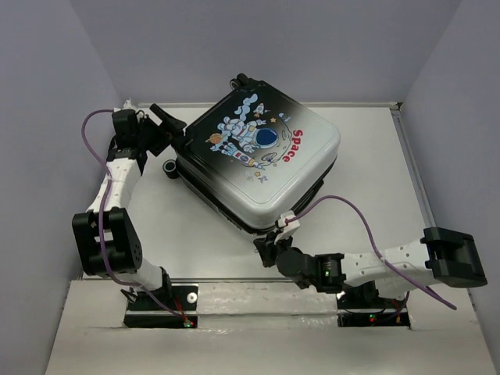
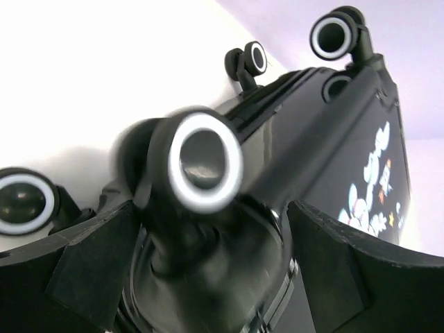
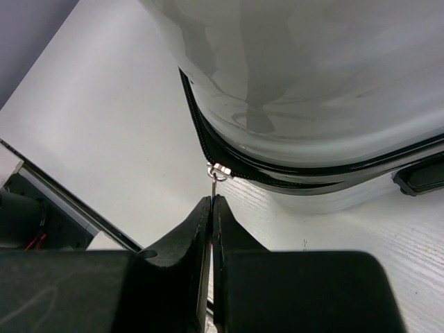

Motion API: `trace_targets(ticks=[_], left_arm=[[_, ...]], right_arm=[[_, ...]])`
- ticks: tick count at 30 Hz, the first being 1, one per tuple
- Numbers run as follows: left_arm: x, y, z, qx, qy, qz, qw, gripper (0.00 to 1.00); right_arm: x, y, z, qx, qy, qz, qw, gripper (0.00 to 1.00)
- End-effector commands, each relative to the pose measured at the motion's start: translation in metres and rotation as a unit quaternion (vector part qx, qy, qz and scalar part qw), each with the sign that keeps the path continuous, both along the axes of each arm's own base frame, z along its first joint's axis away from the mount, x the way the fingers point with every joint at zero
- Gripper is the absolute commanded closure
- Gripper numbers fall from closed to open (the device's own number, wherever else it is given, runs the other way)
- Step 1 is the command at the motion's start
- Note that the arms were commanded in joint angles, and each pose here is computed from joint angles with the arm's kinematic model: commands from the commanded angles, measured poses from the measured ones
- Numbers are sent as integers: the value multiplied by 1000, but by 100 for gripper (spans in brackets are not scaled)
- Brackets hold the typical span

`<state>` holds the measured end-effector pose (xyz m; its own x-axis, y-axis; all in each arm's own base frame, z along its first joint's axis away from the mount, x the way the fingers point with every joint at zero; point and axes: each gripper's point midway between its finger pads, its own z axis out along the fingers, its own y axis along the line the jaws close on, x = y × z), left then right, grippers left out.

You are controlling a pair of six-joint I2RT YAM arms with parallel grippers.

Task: Pack the luggage

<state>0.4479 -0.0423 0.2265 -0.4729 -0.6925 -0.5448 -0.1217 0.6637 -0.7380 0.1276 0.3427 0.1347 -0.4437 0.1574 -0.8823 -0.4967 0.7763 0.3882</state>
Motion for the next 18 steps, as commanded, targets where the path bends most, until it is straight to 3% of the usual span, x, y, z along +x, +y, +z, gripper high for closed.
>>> trace_targets(ticks=[1,7,10,11,13,14,16,17,18], left_arm=[[20,-4,25,-13,-45,-12,999,1],[28,-4,15,-29,-37,-5,999,3],[34,-2,18,-41,-49,5,998,14],[37,-2,22,-44,-60,6,997,25],[38,-3,19,-57,-64,9,996,38],[39,-4,19,-62,-72,10,995,62],[40,-6,23,-79,-90,8,993,87],[37,-7,27,-81,-99,7,992,94],[33,-8,19,-83,-95,11,992,94]], right_arm=[[-29,18,15,42,22,63,997,93],[-30,18,18,43,19,68,997,93],[-30,17,19,42,18,67,997,93],[-29,18,20,42,16,66,997,93],[-29,18,21,39,13,67,997,93],[-28,20,24,40,11,66,997,93],[-28,21,25,36,9,67,997,93],[-28,23,28,38,7,67,997,93],[-28,24,29,38,6,68,997,93]])
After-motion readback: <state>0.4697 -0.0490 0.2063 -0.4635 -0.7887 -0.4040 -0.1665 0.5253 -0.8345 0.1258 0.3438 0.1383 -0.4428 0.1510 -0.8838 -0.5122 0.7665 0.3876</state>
